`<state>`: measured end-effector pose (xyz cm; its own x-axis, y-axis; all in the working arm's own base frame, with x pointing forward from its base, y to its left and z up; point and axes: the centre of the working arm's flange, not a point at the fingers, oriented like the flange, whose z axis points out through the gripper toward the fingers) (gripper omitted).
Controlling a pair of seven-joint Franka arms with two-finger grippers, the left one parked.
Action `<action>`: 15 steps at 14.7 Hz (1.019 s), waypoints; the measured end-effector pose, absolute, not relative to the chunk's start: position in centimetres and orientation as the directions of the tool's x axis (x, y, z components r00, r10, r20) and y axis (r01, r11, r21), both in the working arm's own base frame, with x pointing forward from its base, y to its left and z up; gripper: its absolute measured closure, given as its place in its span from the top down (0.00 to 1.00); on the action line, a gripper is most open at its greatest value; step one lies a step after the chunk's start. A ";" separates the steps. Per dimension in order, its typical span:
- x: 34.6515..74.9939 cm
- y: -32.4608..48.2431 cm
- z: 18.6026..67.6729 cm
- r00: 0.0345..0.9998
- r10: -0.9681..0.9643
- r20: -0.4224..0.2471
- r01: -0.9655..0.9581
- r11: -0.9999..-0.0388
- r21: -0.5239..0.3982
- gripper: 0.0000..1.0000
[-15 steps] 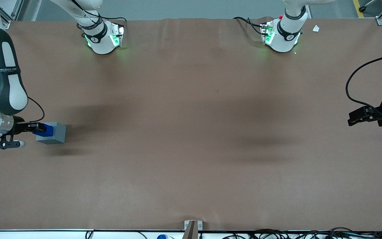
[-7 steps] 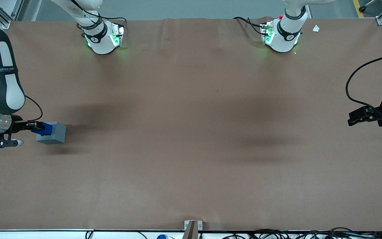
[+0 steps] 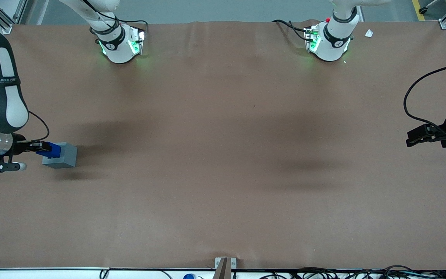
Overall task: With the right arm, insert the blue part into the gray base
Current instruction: 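Lower the blue block into the gray base's opening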
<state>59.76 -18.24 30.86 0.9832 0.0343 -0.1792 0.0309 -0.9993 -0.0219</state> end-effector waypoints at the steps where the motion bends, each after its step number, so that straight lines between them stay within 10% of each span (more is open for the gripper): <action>1: 59.8 -18.3 30.9 0.984 0.034 -0.178 0.031 -0.999 -0.020 0.51; 15: 59.7 -18.5 30.7 0.984 0.028 -0.176 0.025 -1.000 -0.018 0.51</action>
<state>59.73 -18.48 30.74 0.9840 0.0280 -0.1760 0.0252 -0.9995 -0.0179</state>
